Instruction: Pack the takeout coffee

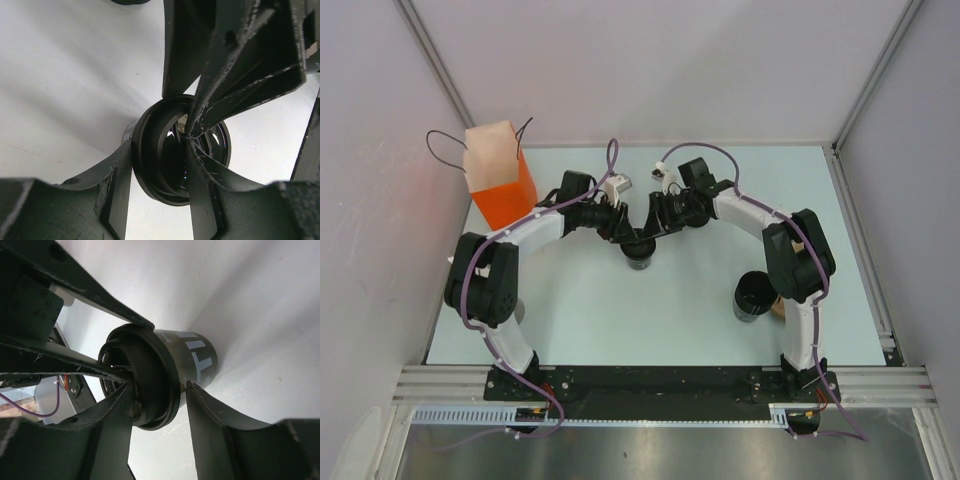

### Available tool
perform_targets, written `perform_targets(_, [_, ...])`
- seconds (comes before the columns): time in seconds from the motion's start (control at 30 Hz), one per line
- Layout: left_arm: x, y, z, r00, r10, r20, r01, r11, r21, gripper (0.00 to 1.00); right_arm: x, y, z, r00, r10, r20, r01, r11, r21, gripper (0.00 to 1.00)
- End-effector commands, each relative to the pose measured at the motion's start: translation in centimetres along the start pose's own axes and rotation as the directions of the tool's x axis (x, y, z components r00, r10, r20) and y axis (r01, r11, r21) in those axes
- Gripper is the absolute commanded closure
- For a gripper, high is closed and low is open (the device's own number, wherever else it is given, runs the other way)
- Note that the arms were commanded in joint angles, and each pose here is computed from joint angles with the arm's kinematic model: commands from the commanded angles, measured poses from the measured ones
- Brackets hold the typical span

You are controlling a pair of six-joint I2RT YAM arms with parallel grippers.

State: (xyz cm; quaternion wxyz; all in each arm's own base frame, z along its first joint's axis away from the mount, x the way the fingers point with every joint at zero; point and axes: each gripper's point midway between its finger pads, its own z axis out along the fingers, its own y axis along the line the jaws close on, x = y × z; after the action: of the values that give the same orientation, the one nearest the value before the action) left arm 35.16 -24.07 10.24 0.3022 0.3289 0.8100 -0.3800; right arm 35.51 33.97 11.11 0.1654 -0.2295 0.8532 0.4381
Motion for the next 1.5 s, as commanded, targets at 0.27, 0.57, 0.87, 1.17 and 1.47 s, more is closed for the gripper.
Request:
perform_targets(0.27, [5.7, 2.0, 0.1, 0.986, -0.047, -0.158, 0.032, 0.995, -0.1, 0.53, 0.3, -1.3, 1.7, 1.0, 0.029, -0.009, -0.029, 1.0, 0.01, 0.66])
perform_targets(0.57, [2.4, 0.7, -0.3, 0.995, -0.021, -0.094, 0.017, 0.999, -0.046, 0.35, 1.7, -1.7, 1.6, 0.999, 0.026, -0.046, -0.024, 0.999, 0.042, 0.7])
perform_targets(0.87, [-2.9, -0.6, -2.4, 0.999, -0.023, 0.036, 0.021, 0.999, 0.04, 0.33, 2.0, -1.8, 1.6, 0.998, 0.003, -0.057, 0.0, 0.999, 0.054, 0.69])
perform_targets(1.17, [-3.5, -0.9, -3.7, 0.995, -0.027, 0.093, 0.02, 0.997, 0.077, 0.31, 2.2, -1.8, 1.7, 0.996, -0.054, -0.064, 0.06, 0.993, 0.099, 0.69])
perform_targets(1.47, [-1.8, 0.5, -5.8, 0.99, -0.104, 0.1, 0.096, 0.992, 0.08, 0.32, 2.2, -1.9, 1.6, 0.995, -0.075, -0.065, 0.082, 0.991, 0.109, 0.69])
